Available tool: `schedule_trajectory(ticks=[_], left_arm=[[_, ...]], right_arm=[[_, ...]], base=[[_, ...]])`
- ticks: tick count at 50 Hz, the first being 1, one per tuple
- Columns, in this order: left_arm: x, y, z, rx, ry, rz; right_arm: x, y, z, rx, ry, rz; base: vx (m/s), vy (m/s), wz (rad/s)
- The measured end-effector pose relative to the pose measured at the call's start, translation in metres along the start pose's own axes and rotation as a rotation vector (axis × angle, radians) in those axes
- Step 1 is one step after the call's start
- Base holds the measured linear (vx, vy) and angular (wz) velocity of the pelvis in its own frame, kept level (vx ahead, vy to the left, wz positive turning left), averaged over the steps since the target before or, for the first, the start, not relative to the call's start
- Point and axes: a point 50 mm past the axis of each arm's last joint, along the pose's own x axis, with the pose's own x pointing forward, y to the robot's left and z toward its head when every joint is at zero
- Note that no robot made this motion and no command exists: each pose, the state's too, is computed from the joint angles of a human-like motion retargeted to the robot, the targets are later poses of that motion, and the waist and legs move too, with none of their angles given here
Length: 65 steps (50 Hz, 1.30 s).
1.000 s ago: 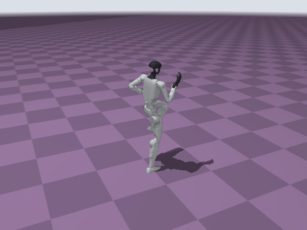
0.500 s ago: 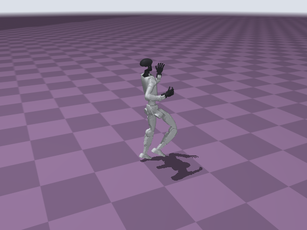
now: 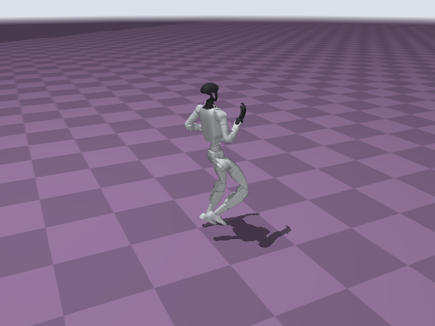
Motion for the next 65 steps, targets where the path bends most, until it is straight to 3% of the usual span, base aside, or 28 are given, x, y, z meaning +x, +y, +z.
schedule_trajectory(ticks=[4, 8, 12, 15, 20, 24, 29, 32, 35, 38, 43, 48, 52, 56, 59, 62, 65], left_arm=[[0.076, -0.030, 0.034, 0.005, -0.399, 0.100], [0.132, -0.093, 0.139, -0.105, -0.901, -0.025], [0.103, -0.114, 0.195, -0.134, -1.215, -0.125], [0.078, -0.106, 0.186, -0.204, -1.191, -0.166], [0.071, -0.090, 0.136, -0.204, -0.936, -0.167], [0.070, -0.048, 0.073, -0.122, -0.598, 0.025], [0.001, 0.022, -0.003, -0.104, -0.072, 0.198], [-0.023, 0.022, 0.002, -0.099, 0.092, 0.035], [-0.044, 0.025, 0.002, -0.073, 0.214, -0.045], [-0.055, 0.018, -0.013, 0.024, 0.206, 0.001], [0.039, -0.009, -0.006, 0.079, -0.152, 0.094], [0.130, -0.089, 0.121, -0.082, -0.826, -0.048], [0.104, -0.117, 0.188, -0.110, -1.186, -0.177], [0.075, -0.104, 0.174, -0.100, -1.176, -0.179], [0.071, -0.093, 0.149, -0.112, -1.031, -0.166], [0.076, -0.074, 0.113, -0.180, -0.793, -0.109], [0.070, -0.036, 0.061, -0.037, -0.533, 0.042]], right_arm=[[-0.036, -0.042, -0.041, -0.203, 0.232, -0.217], [-0.092, -0.079, -0.028, -0.271, 0.377, -0.500], [-0.109, -0.064, 0.012, -0.292, 0.505, -0.300], [-0.128, -0.061, 0.016, -0.319, 0.684, -0.200], [-0.159, -0.095, -0.012, -0.510, 0.836, -0.291], [-0.099, -0.112, -0.057, -0.508, 0.591, -0.404], [0.049, -0.051, -0.018, -0.220, -0.058, -0.198], [0.051, -0.014, 0.033, -0.036, -0.283, -0.101], [0.029, 0.005, 0.049, 0.075, -0.270, 0.030], [0.006, 0.011, 0.018, 0.087, -0.098, 0.102], [-0.034, -0.031, -0.027, -0.108, 0.189, -0.147], [-0.093, -0.078, -0.023, -0.271, 0.402, -0.466], [-0.115, -0.063, 0.019, -0.301, 0.540, -0.304], [-0.141, -0.057, 0.022, -0.308, 0.759, -0.161], [-0.151, -0.072, 0.006, -0.408, 0.798, -0.183], [-0.132, -0.097, -0.030, -0.492, 0.742, -0.276], [-0.072, -0.107, -0.073, -0.458, 0.518, -0.389]], base=[[-0.13, 0.09, 0.58], [-0.12, 0.01, 1.59], [0.27, -0.07, -0.15], [0.22, -0.14, 0.70], [-0.01, -0.08, -0.08], [-0.12, -0.10, -0.89], [-0.06, -0.04, -0.68], [0.31, 0.01, 1.61], [0.26, 0.07, -0.56], [0.09, 0.09, -1.01], [-0.06, 0.05, 0.23], [-0.11, 0.03, 1.86], [0.30, -0.06, -0.45], [0.21, -0.13, 0.48], [0.03, -0.07, 0.20], [-0.01, -0.10, -0.54], [-0.10, -0.07, -1.37]])
